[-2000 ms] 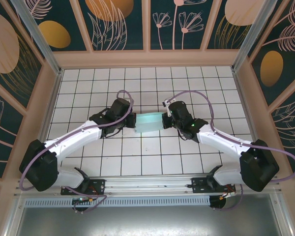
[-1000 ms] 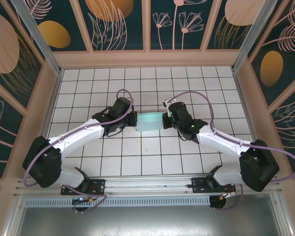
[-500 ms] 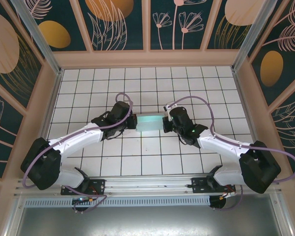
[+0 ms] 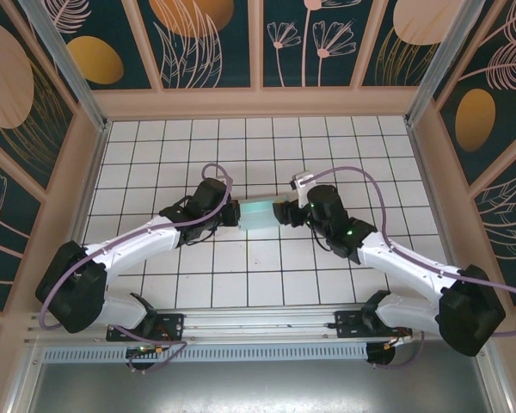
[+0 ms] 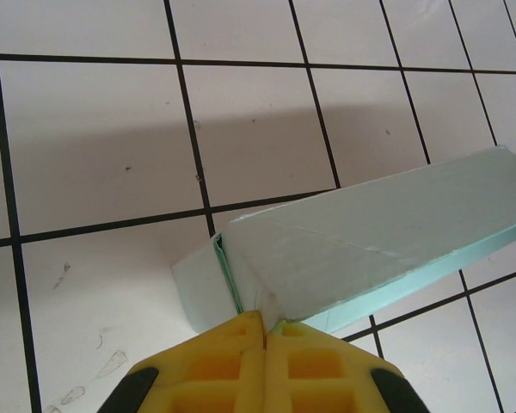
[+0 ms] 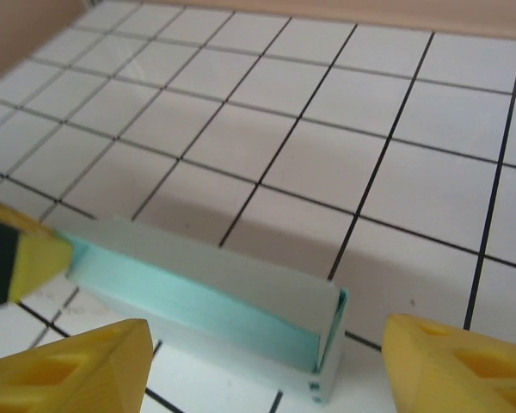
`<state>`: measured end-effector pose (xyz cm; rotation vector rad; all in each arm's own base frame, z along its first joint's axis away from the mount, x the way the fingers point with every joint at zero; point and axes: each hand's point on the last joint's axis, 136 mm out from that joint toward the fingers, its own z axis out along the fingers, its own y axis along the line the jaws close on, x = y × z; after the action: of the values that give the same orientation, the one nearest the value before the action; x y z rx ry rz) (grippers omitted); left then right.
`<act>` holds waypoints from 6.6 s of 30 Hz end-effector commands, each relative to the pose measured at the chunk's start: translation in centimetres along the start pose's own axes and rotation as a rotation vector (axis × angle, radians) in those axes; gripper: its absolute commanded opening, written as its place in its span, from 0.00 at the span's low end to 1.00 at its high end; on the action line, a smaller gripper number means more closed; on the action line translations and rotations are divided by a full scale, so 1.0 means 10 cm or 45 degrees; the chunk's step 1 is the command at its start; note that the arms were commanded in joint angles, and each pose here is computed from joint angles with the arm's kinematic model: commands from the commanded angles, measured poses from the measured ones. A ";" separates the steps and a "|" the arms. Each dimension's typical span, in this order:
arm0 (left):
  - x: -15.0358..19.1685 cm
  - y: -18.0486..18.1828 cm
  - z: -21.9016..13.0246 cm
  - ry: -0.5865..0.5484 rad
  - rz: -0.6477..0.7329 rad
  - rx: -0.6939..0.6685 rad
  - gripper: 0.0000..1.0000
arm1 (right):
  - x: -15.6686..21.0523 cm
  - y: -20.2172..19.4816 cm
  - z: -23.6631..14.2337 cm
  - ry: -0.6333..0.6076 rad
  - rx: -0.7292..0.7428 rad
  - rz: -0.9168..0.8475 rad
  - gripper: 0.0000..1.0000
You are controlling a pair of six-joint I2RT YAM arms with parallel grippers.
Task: Fold the paper box
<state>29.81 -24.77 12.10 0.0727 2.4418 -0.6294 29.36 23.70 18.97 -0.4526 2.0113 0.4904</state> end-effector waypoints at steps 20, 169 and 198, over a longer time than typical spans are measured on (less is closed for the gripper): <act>0.07 -0.18 -0.17 0.009 0.049 0.157 0.34 | 0.39 -0.28 0.53 0.091 0.134 0.148 0.66; 0.13 1.13 -0.58 -0.206 -0.237 -0.298 0.99 | -0.22 0.74 1.14 0.330 -0.535 -0.689 0.80; 0.17 1.17 -0.45 -0.165 -0.209 -0.318 0.99 | 0.39 0.54 1.03 0.642 -0.548 -0.969 0.43</act>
<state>27.93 -12.73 9.48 -0.2781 2.3993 -0.4003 32.45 33.21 10.35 -1.6405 2.0217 0.3788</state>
